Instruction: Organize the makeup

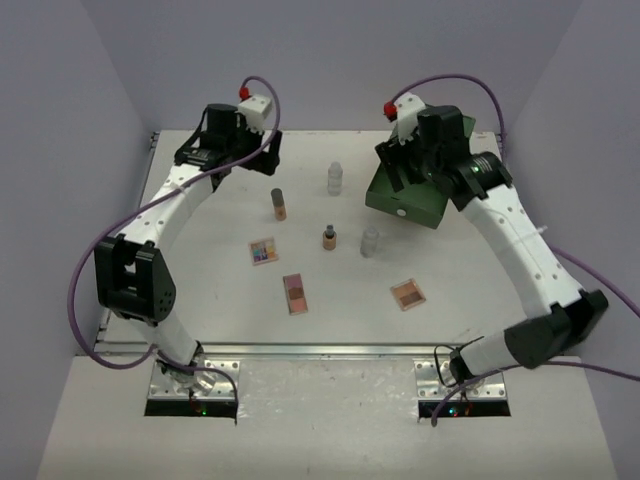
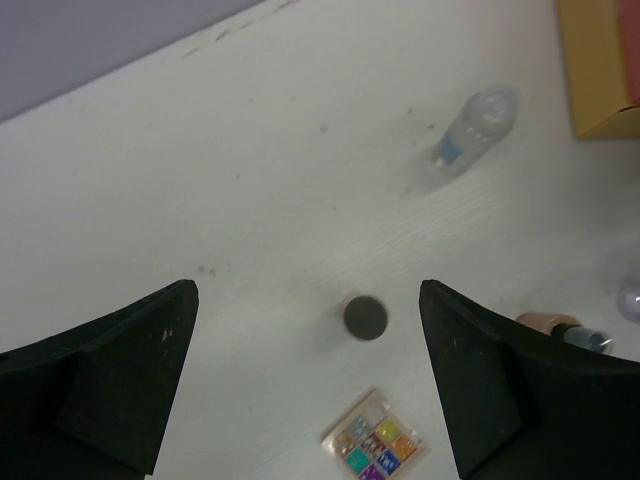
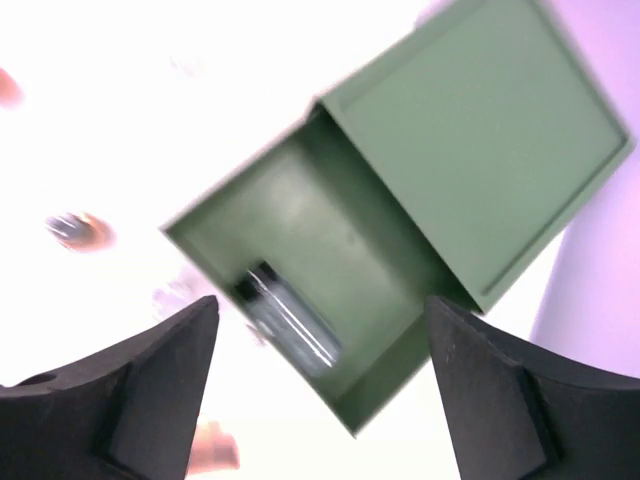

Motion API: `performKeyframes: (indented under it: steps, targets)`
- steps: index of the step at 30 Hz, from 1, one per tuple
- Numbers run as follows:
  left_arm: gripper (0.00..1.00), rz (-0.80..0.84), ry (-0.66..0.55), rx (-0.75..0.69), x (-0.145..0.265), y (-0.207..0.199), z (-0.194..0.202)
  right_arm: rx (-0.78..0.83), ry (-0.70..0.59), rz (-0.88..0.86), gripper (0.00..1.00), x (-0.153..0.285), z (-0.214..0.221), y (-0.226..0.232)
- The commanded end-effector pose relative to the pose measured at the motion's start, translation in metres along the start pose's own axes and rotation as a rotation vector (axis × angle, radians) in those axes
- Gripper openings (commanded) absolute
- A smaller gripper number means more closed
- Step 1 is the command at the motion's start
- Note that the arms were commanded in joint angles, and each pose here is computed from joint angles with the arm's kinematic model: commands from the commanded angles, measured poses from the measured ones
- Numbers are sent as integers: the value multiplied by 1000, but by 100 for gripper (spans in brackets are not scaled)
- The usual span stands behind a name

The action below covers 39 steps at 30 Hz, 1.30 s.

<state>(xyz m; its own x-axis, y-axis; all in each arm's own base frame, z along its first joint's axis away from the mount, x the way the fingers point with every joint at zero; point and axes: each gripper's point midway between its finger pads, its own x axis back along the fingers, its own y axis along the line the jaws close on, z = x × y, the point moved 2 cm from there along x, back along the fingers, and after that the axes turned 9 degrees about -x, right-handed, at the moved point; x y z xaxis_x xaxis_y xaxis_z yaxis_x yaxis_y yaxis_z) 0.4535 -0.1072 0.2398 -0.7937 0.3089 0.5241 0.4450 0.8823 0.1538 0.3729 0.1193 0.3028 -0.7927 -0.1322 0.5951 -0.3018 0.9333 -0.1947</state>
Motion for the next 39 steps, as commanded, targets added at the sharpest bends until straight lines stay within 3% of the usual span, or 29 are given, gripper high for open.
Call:
performKeyframes:
  steps: [1, 3, 10, 23, 30, 35, 39]
  targets:
    - [94, 151, -87, -118, -36, -57, -38, -125, -331, -157, 87, 38, -26, 22]
    - [97, 197, -59, -135, -63, -80, -35, -133, -386, -155, 90, 53, -20, 19]
    - [100, 182, -2, -240, -126, -117, -29, -147, -352, -95, 92, 63, 15, 11]
    - [96, 90, 13, -257, -184, -136, -15, -147, -284, -72, 92, 63, 48, 10]
    - [82, 99, -21, -253, -190, -138, -21, -130, -285, -59, 92, 64, 49, 7]
    - [65, 94, -25, -250, -196, -139, -19, -129, -280, -56, 92, 64, 49, 7]
    - [43, 87, -30, -243, -198, -138, -19, -119, -273, -49, 92, 65, 51, 5]
